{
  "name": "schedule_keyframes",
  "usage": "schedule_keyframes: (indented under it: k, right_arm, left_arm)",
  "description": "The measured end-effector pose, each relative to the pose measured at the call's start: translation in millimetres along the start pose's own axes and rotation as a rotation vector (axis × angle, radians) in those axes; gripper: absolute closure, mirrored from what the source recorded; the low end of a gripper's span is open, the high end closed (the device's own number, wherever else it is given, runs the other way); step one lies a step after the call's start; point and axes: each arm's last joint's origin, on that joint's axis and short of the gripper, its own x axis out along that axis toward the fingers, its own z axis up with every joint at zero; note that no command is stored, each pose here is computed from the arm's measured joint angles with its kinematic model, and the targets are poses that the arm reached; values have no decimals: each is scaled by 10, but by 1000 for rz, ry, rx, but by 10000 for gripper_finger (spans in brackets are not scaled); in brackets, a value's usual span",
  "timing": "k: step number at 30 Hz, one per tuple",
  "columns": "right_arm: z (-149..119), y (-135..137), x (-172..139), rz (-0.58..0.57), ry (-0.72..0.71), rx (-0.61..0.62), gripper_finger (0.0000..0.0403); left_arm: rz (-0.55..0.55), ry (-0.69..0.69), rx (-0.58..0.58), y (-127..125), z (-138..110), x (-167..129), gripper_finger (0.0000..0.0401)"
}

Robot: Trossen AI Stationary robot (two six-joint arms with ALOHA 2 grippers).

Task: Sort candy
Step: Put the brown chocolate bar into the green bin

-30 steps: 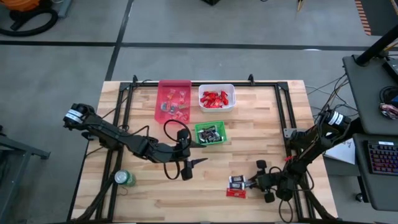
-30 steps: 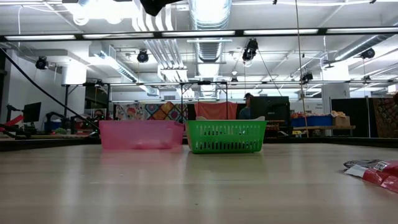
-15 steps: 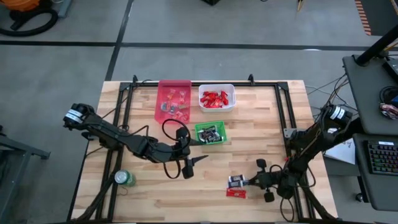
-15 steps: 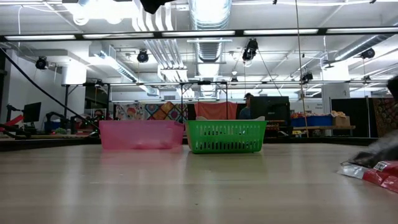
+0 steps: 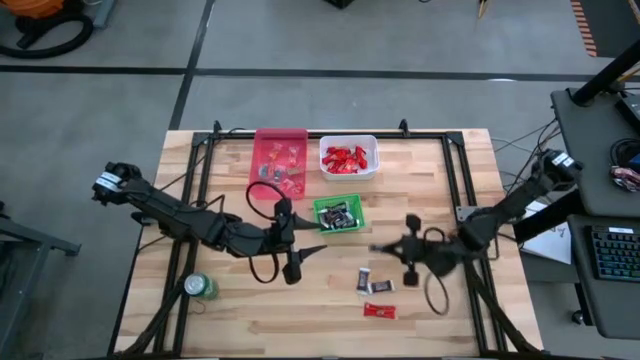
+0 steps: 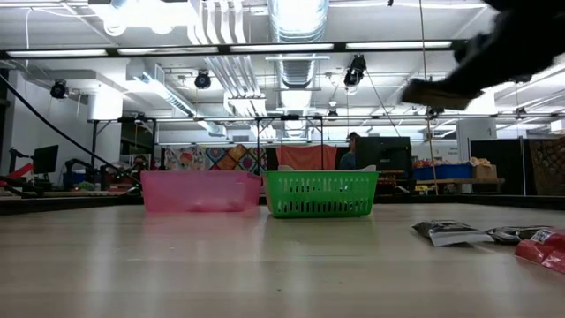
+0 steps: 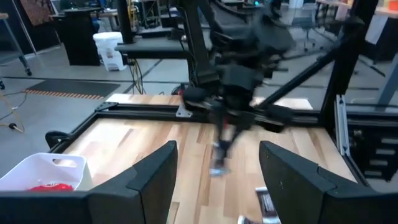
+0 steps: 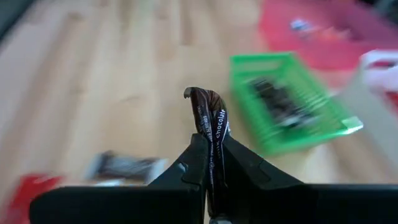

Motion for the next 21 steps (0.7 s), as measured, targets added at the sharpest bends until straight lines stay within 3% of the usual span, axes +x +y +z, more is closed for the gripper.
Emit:
schedule_keyframes:
  k: [6,15,21]
  right_arm:
    - [210,-398,282,-139,-20,-98,371]
    - [351,-956,744,25,-132,-17,366]
    - [271,-1159,978,-4,-72,50,309]
  left_arm:
    - [-15,86,17,-63,-113,-34,191]
    - [-19,216,-7,-185,-323,-62,191]
    - [37,260,16,-225,-394,-132,191]
